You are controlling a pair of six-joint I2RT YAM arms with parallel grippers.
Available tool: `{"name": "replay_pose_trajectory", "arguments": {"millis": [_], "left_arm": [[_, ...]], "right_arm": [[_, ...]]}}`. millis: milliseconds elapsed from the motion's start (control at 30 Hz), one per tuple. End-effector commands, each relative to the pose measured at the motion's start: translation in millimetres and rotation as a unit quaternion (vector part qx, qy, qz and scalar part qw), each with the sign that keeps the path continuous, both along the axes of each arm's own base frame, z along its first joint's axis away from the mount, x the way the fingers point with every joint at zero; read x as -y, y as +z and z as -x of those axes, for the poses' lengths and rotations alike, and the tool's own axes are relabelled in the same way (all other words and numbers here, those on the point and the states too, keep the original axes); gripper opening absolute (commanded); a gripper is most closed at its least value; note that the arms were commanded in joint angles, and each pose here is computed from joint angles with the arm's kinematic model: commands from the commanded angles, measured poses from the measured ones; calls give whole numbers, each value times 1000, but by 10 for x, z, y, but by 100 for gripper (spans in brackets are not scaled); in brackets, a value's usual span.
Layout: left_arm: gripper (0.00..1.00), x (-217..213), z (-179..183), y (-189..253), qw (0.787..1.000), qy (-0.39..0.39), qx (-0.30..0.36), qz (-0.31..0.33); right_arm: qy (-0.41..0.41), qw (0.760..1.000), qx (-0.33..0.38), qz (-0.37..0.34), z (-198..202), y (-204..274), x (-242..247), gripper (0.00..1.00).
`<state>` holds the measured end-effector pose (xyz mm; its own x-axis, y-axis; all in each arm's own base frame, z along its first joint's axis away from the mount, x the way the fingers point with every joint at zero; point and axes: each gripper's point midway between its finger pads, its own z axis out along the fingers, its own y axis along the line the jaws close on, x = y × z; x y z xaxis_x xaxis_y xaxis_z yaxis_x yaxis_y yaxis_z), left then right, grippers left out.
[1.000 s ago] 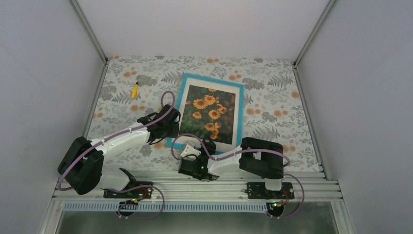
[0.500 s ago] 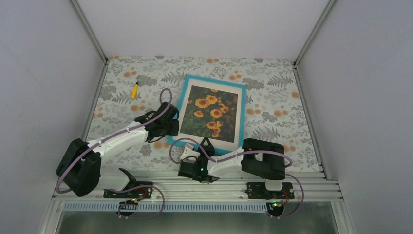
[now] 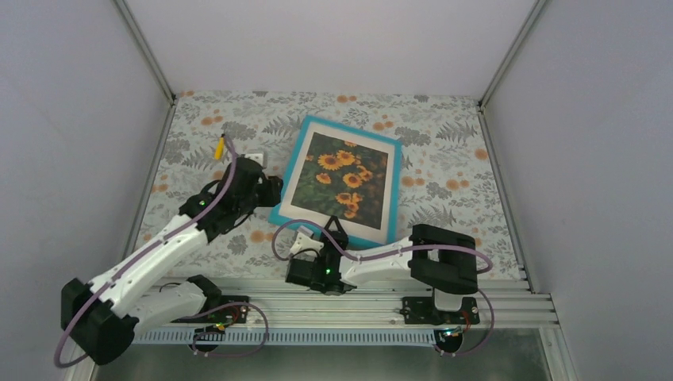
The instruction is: Take the photo out of the frame
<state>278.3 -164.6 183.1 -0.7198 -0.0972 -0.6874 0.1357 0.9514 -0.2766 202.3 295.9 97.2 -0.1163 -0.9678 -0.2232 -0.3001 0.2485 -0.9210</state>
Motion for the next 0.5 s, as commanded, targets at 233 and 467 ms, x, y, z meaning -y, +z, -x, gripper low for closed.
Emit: {"name": "replay_pose_trajectory", "arguments": {"millis": [233, 467], "left_arm": [[68, -490, 270, 881, 982, 91, 126, 105], [83, -714, 454, 1070, 966, 120, 174, 150]], "right_arm": [[21, 979, 48, -199, -14, 1000, -277, 4], [78, 935, 53, -342, 1, 1638, -368, 4]]}}
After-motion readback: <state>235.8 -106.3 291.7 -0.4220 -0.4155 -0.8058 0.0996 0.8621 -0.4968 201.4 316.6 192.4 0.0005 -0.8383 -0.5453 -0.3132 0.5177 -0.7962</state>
